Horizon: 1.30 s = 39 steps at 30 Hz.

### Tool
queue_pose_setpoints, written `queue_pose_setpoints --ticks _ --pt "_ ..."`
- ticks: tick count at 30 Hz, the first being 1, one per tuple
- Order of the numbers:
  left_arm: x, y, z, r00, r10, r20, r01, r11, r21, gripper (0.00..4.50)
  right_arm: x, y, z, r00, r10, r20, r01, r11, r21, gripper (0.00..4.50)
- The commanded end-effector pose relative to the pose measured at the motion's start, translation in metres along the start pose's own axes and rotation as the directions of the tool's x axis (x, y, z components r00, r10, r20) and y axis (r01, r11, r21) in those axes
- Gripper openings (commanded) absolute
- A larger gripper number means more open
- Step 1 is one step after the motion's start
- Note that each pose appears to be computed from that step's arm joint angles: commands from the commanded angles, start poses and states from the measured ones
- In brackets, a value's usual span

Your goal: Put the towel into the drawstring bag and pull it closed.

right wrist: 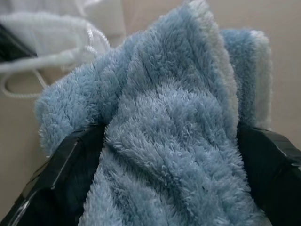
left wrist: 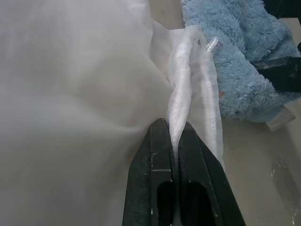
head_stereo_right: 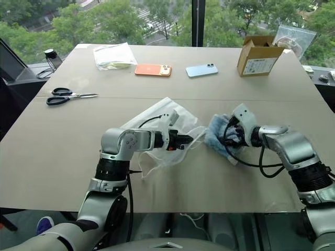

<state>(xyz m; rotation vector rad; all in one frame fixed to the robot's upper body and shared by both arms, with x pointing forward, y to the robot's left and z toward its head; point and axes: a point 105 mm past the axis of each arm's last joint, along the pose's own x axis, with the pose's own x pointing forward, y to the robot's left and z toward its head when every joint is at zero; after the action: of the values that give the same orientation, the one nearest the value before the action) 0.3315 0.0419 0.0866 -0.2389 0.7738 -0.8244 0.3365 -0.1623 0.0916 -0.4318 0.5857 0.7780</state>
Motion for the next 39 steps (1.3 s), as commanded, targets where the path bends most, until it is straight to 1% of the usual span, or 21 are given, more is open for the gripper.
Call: queue_pose_setpoints --ticks 1,3,6,8,9,10,11,12,14,15,16,18,20,23,25,27,29,31,33,35,39 --pt "0.000 -0.001 0.004 1.000 0.002 0.014 -0.002 1.000 -0.023 0.04 0.011 0.009 -0.054 0.977 0.051 -0.206 -0.060 0.998 -0.036 4.50" --pt "-0.001 -0.002 0.006 1.000 0.002 0.022 -0.001 1.000 -0.027 0.04 0.015 0.010 -0.066 0.967 0.062 -0.247 -0.080 0.995 -0.064 4.50" --pt "0.000 -0.005 0.006 1.000 0.000 0.025 0.000 1.000 -0.019 0.00 0.020 0.009 -0.078 0.956 0.079 -0.282 -0.097 0.994 -0.051 3.79" --pt "0.000 -0.005 0.006 1.000 0.002 0.030 -0.001 1.000 -0.019 0.00 0.019 0.010 -0.082 0.954 0.101 -0.284 -0.112 0.993 -0.024 2.90" --pt "0.000 -0.005 0.006 0.999 0.002 0.034 -0.001 1.000 -0.021 0.00 0.016 0.009 -0.081 0.956 0.104 -0.274 -0.112 0.994 -0.012 2.63" --pt "0.000 -0.005 0.007 0.999 0.003 0.037 -0.002 1.000 -0.022 0.00 0.013 0.008 -0.078 0.959 0.108 -0.260 -0.113 0.994 -0.003 2.13" --pt "0.001 -0.005 0.007 0.999 0.003 0.038 -0.003 1.000 -0.023 0.00 0.010 0.010 -0.072 0.967 0.123 -0.224 -0.123 0.992 0.012 1.78" --pt "0.001 -0.004 0.007 0.999 0.004 0.038 -0.003 1.000 -0.026 0.00 0.006 0.012 -0.063 0.976 0.143 -0.167 -0.137 0.990 0.046 1.24" --pt "0.002 -0.003 0.006 0.999 0.006 0.035 -0.005 1.000 -0.026 0.00 -0.004 0.018 -0.040 0.985 0.169 -0.021 -0.166 0.980 0.106 0.53" --pt "0.003 -0.003 0.006 0.999 0.007 0.033 -0.006 1.000 -0.024 0.00 -0.011 0.022 -0.027 0.981 0.181 0.063 -0.186 0.977 0.100 0.23" --pt "0.003 -0.003 0.006 0.999 0.007 0.032 -0.006 1.000 -0.024 0.00 -0.020 0.029 -0.011 0.966 0.198 0.166 -0.215 0.973 0.089 0.12" --pt "0.003 -0.003 0.007 1.000 0.006 0.030 -0.005 1.000 -0.020 0.00 -0.037 0.040 0.012 0.927 0.206 0.315 -0.245 0.965 0.090 0.10" --pt "0.002 -0.003 0.008 1.000 -0.003 0.030 0.003 1.000 -0.002 0.00 -0.053 0.059 0.032 0.873 0.237 0.427 -0.293 0.954 0.069 0.10" --pt "0.001 -0.005 0.012 0.999 -0.022 0.033 0.021 0.999 0.024 0.00 -0.058 0.082 0.050 0.818 0.284 0.501 -0.343 0.939 0.027 0.09" --pt "-0.001 -0.008 0.015 0.998 -0.047 0.037 0.045 0.998 0.047 0.00 -0.049 0.088 0.059 0.809 0.283 0.516 -0.334 0.943 0.007 0.09" --pt "-0.003 -0.011 0.017 0.997 -0.068 0.035 0.066 0.996 0.065 0.00 -0.034 0.093 0.064 0.812 0.300 0.500 -0.328 0.944 -0.033 0.09" --pt "-0.005 -0.012 0.018 0.997 -0.075 0.036 0.072 0.994 0.083 0.00 -0.014 0.097 0.065 0.832 0.322 0.453 -0.314 0.945 -0.095 0.09" --pt "-0.006 -0.015 0.021 0.995 -0.090 0.047 0.085 0.992 0.092 0.00 0.011 0.099 0.060 0.865 0.320 0.386 -0.309 0.946 -0.092 0.09" --pt "-0.008 -0.019 0.024 0.992 -0.105 0.074 0.098 0.991 0.095 0.00 0.030 0.101 0.048 0.889 0.334 0.314 -0.320 0.943 -0.095 0.09" --pt "-0.012 -0.024 0.032 0.982 -0.144 0.125 0.136 0.988 0.067 0.00 0.040 0.100 0.037 0.904 0.333 0.270 -0.326 0.943 -0.071 0.08" --pt "-0.026 -0.026 0.041 0.969 -0.162 0.185 0.153 0.986 0.058 0.00 0.046 0.098 0.024 0.924 0.337 0.179 -0.319 0.940 -0.125 0.08"
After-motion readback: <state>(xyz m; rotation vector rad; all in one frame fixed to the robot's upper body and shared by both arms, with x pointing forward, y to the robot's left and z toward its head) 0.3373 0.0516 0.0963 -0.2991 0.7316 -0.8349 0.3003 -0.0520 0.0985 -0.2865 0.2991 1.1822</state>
